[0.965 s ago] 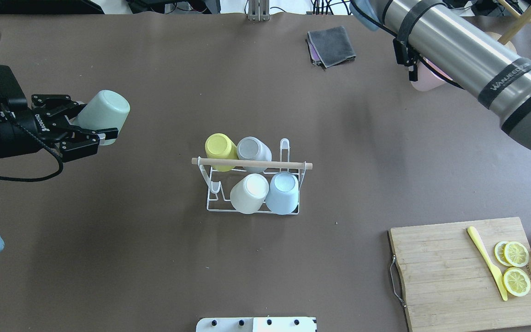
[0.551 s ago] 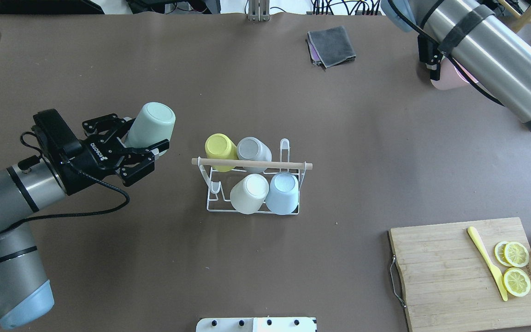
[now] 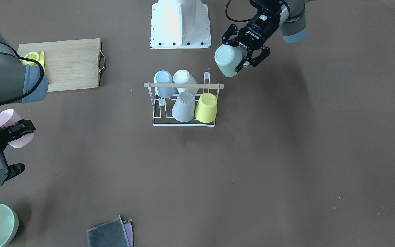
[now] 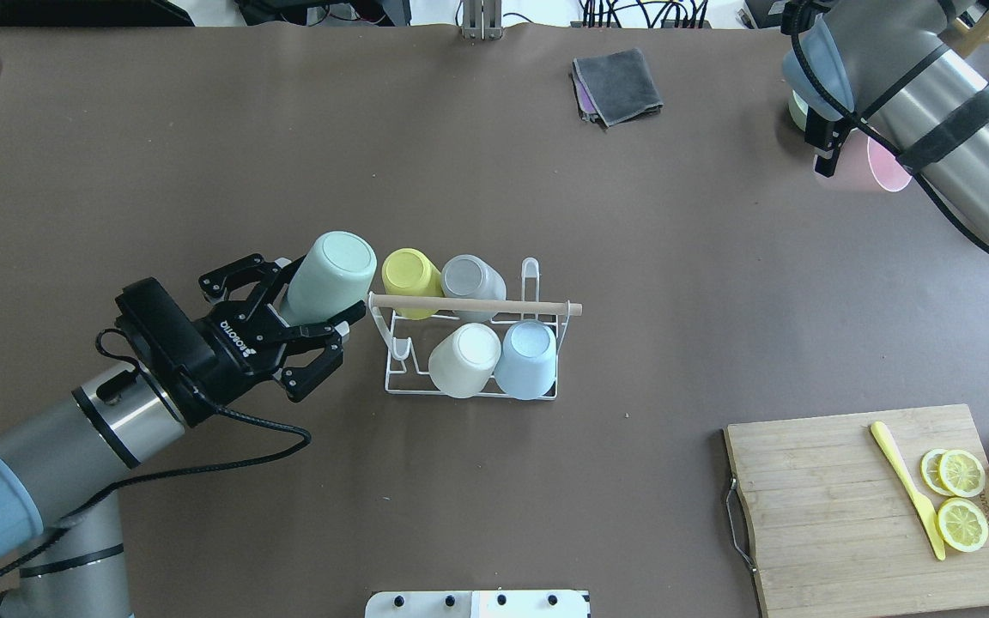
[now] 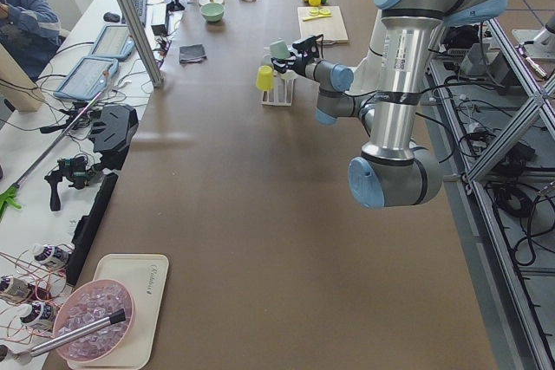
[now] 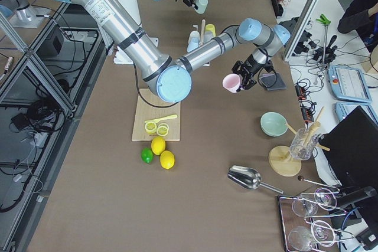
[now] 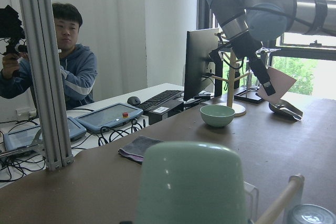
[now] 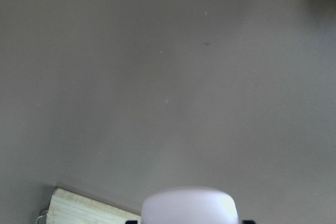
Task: Place cup on cup holder
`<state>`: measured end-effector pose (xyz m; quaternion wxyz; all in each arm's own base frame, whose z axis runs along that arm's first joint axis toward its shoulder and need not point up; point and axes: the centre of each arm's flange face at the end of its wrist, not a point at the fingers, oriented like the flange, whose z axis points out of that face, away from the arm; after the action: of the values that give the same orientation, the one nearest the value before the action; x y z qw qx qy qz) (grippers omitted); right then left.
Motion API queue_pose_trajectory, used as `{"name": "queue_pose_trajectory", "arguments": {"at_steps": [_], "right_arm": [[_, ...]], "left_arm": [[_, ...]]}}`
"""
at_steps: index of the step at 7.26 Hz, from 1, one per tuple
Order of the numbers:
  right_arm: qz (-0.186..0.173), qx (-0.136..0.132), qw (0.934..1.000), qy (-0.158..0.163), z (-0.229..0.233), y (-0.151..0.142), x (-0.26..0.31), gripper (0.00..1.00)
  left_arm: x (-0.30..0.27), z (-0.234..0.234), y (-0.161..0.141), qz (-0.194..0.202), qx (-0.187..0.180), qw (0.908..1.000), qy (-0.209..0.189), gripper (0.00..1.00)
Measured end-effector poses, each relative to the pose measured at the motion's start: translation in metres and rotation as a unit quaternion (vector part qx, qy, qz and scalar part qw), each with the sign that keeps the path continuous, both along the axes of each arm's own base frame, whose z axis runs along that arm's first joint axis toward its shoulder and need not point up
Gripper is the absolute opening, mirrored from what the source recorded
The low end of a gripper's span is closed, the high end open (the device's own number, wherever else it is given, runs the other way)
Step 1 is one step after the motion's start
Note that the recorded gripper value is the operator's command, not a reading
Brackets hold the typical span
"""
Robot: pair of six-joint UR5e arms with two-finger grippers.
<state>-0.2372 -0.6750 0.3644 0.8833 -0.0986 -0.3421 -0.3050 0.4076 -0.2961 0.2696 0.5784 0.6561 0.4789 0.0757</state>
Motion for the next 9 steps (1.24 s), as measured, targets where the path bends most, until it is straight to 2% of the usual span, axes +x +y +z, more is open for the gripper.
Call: {"name": "queue_pose_trajectory", "arguments": {"at_steps": [1, 3, 5, 7, 9], "right_arm": [[0.021, 0.042, 0.9989, -0.003, -0.008, -0.006, -0.002, 0.0], [0.06, 0.127, 0.9899, 0.015, -0.015, -0.02, -0.008, 0.0], [0.116, 0.204, 0.972, 0.013, -0.016, -0.027, -0.023, 0.0], [0.18, 0.257, 0.9485, -0.045, -0.027, -0.027, -0.034, 0.0], [0.227, 0.279, 0.9234, -0.133, -0.036, -0.017, -0.036, 0.0]], "left_arm": [[0.016, -0.005, 0.021, -0.013, -0.003, 0.9999, -0.002, 0.16], [0.04, -0.007, 0.05, -0.033, -0.018, 0.9993, -0.005, 0.16], [0.048, 0.0, 0.058, -0.053, -0.032, 0.9981, 0.002, 0.15], [0.06, -0.003, 0.056, -0.066, -0.039, 0.9968, 0.024, 0.15], [0.066, -0.005, 0.052, -0.089, -0.052, 0.9938, 0.042, 0.15]]}}
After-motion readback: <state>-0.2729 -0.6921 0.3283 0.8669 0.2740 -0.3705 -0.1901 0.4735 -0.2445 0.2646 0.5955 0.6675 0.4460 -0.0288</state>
